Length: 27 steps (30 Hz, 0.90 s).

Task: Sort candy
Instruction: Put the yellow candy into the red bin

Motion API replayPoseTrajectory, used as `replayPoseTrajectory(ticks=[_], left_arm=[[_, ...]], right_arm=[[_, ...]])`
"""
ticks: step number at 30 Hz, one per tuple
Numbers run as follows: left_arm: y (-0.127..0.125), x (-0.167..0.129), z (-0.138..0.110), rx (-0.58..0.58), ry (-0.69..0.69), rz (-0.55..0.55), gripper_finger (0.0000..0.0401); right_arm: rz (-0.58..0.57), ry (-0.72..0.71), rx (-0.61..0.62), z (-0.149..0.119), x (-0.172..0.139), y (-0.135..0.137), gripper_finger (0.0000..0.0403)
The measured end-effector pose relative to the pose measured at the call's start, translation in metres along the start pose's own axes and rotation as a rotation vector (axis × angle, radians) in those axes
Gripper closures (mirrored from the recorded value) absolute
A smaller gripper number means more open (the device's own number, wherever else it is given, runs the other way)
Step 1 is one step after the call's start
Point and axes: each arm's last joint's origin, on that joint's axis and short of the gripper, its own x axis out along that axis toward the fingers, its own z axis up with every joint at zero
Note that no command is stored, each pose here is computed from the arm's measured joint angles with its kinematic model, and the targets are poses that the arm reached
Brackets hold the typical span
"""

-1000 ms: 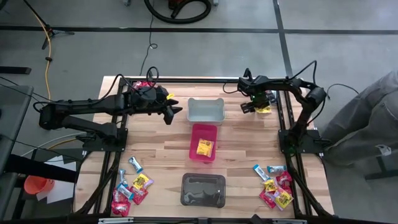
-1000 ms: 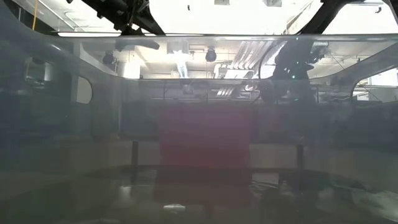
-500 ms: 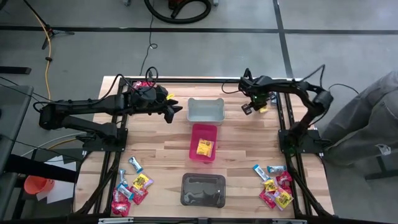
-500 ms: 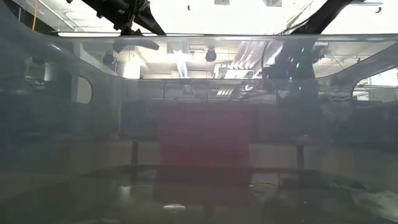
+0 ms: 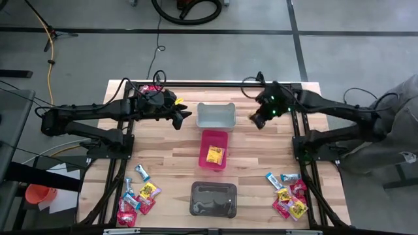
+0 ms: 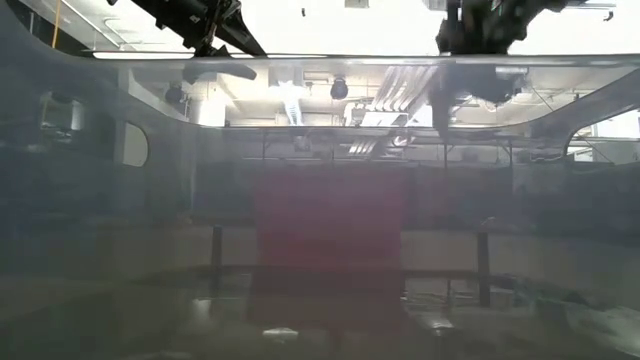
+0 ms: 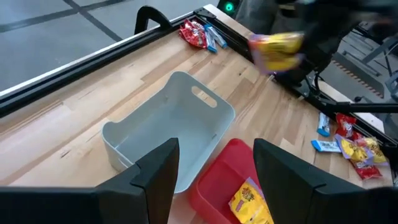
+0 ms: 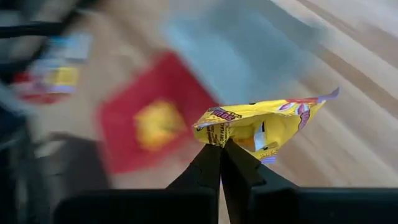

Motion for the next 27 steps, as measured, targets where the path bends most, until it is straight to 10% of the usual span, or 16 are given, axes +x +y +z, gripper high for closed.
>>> replayPoseTrajectory(ticks=[9,27], left_arm=[[0.000,0.000,0.000,0.003,0.000,0.000,0.0206],[0.000,0.000,0.000,-0.004,0.002,-0.001,0.0206]], right_arm=[[0.390,-0.262,-0.303,-0.003,0.019,0.092,0.0403],[0.380,-0.177,-0.266,-0.010,0.053,0.099,0.0403]])
